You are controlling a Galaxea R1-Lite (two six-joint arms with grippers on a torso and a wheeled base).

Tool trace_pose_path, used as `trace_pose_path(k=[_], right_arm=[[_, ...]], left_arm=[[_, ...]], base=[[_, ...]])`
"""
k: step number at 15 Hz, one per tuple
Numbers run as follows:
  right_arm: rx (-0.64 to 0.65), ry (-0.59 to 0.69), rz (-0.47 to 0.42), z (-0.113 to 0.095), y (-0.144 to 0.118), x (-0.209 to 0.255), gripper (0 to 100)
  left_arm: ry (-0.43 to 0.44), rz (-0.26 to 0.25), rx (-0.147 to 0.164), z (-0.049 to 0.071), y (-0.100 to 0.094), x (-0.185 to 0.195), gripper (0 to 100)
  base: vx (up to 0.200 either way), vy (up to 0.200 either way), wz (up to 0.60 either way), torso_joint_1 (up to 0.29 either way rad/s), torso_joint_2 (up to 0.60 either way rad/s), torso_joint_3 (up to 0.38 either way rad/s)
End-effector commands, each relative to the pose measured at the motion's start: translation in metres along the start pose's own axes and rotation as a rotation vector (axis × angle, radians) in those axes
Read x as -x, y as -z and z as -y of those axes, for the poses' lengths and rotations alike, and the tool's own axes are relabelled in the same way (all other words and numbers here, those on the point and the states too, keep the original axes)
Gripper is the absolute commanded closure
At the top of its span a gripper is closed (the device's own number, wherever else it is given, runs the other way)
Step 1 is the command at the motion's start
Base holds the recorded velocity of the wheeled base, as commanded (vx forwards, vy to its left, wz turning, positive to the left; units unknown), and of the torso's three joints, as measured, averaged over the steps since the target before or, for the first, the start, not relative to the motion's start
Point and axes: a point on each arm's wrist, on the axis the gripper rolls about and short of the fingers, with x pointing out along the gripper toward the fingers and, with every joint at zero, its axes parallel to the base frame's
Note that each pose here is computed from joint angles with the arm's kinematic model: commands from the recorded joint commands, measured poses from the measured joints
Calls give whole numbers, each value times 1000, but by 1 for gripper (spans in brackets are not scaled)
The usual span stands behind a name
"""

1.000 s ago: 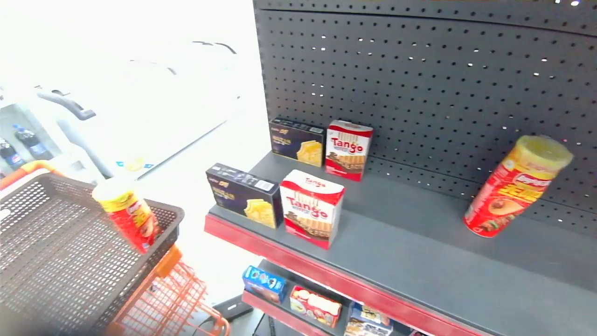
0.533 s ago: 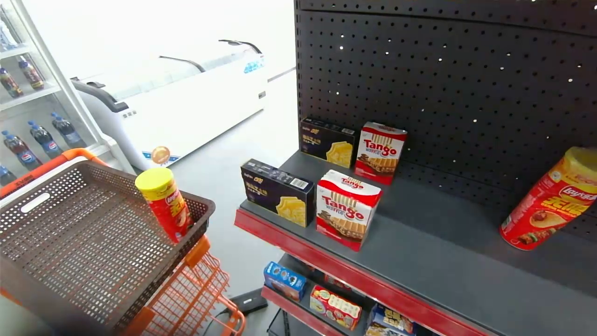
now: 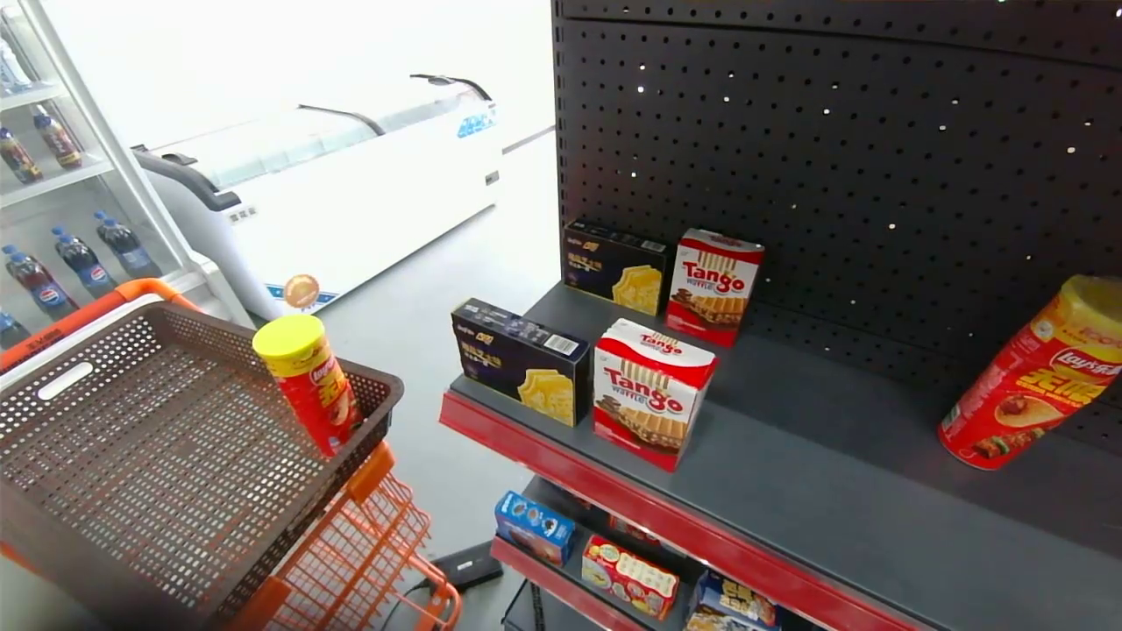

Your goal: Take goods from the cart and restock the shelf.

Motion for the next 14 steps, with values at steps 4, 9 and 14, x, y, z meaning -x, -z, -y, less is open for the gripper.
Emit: trace_pose_path(k=[4,9,14], right_arm=[[0,0,0,0,0,0,0],[0,0,0,0,0,0,0],[0,0,0,0,0,0,0]], left_arm=[[-216,-271,4,-15,-86,-69,0],[-198,-442,103,-51,-84,-158,0],[-162,-388,61,-59,-42,-236,0]], base=[[0,0,0,0,0,0],[0,0,0,0,0,0],[0,0,0,0,0,0]])
